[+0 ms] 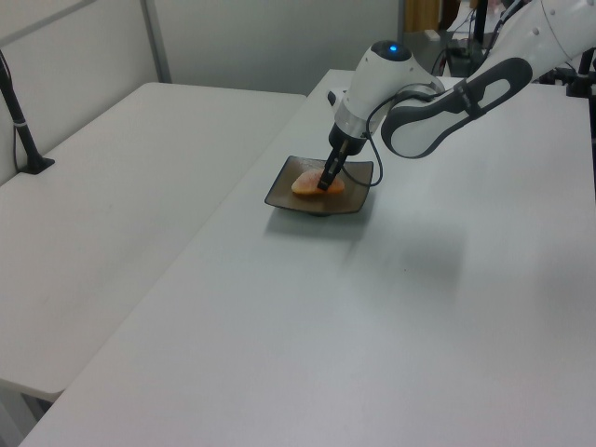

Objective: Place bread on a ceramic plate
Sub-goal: 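Open the gripper to release the bread roll onto the plate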

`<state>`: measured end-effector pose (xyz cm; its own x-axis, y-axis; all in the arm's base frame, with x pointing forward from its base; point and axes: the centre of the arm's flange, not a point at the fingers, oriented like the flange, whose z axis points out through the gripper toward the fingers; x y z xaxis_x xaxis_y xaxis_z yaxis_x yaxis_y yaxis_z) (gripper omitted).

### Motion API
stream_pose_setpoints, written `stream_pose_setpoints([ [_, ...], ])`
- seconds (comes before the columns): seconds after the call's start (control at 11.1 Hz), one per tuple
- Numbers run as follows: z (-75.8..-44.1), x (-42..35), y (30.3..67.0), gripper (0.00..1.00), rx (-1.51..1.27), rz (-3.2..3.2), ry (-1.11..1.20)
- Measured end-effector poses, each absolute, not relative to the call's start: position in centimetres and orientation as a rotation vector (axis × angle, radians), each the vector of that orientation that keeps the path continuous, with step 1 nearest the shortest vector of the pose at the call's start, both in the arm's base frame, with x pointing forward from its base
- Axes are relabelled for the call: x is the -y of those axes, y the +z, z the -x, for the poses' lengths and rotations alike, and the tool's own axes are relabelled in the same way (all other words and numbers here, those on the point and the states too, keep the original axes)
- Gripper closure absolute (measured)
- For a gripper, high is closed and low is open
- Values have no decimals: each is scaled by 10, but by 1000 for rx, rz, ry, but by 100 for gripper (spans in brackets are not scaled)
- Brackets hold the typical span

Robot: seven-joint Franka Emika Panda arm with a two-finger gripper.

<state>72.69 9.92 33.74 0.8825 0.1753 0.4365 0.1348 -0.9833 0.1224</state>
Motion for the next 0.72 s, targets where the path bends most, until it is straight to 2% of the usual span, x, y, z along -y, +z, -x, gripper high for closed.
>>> stream_pose_setpoints([
  [0.09, -727, -99, 338, 66, -226, -2966, 701],
  [0.18, -727, -99, 338, 53, -211, -2969, 703],
  [0.45, -727, -99, 351, 9, -175, -2972, 733],
  [0.54, -725, -99, 365, 0, -166, -2970, 752],
  [0.63, -721, -97, 385, 0, -139, -2975, 731],
  [0.72, -711, -93, 423, 0, -86, -2983, 687],
])
